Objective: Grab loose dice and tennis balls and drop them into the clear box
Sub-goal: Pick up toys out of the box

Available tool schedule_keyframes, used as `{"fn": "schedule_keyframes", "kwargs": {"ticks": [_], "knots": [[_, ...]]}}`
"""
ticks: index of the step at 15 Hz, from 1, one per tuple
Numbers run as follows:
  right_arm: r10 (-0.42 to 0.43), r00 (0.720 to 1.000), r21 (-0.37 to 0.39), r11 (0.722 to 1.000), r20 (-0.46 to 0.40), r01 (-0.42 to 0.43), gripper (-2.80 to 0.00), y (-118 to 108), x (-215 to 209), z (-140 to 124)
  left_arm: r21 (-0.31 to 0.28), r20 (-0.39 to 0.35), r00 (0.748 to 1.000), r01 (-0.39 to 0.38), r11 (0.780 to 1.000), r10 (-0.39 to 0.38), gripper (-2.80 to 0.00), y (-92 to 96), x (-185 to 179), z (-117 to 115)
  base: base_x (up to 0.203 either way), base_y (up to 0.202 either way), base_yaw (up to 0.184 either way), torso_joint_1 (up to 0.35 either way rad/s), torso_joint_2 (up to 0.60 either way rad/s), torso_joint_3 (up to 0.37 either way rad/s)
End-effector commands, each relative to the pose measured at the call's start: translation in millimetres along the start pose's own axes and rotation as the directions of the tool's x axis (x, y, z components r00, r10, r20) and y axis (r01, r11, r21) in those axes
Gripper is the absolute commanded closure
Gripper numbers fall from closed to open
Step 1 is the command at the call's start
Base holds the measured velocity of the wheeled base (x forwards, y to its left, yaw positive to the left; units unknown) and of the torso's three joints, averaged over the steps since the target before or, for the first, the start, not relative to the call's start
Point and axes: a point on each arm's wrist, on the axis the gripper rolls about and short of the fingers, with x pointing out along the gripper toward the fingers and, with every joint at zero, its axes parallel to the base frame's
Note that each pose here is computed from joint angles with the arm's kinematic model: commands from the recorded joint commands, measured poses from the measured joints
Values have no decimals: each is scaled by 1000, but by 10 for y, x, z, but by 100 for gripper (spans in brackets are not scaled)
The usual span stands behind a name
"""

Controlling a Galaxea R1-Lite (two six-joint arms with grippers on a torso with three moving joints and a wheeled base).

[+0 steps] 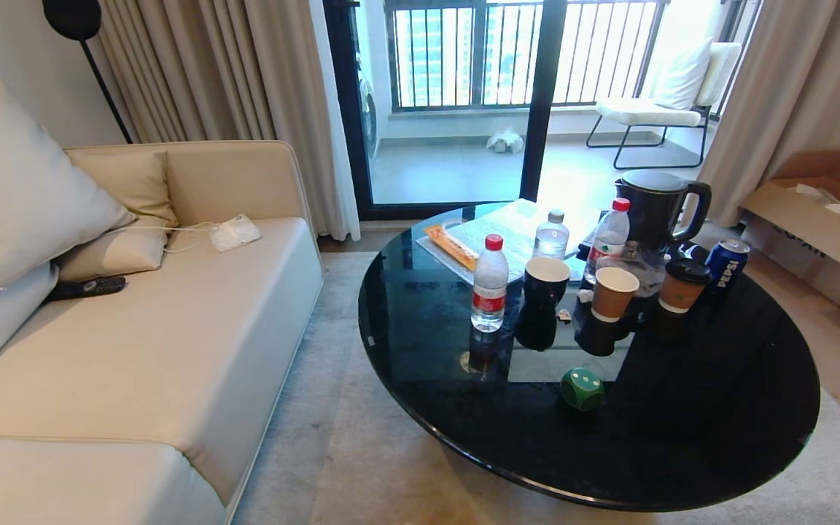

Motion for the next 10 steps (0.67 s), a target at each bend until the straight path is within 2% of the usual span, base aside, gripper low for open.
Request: {"fn": "schedule_keyframes", "kwargs": {"ticks": [1, 5, 9, 10], "knots": [[0, 1000, 0, 1000, -1, 0, 0, 0, 0, 0, -1, 0, 1000, -1, 1000, 1, 0, 0, 0, 0, 0, 0, 0, 0, 0, 0], [0, 1000, 0, 1000, -1, 0, 0, 0, 0, 0, -3, 0, 1000, -1, 1000, 1, 0, 0, 0, 0, 0, 0, 0, 0, 0, 0], [33, 999, -85, 996, -4, -33, 0, 7, 0, -2, -3, 0, 1000, -3, 1000, 3, 0, 0, 0, 0, 0, 0, 0, 0, 0, 0], [28, 1000, -67, 997, -5, -28, 0, 6, -1, -1, -3, 0, 1000, -3, 1000, 3, 0, 0, 0, 0, 0, 0, 0, 0, 0, 0]]}}
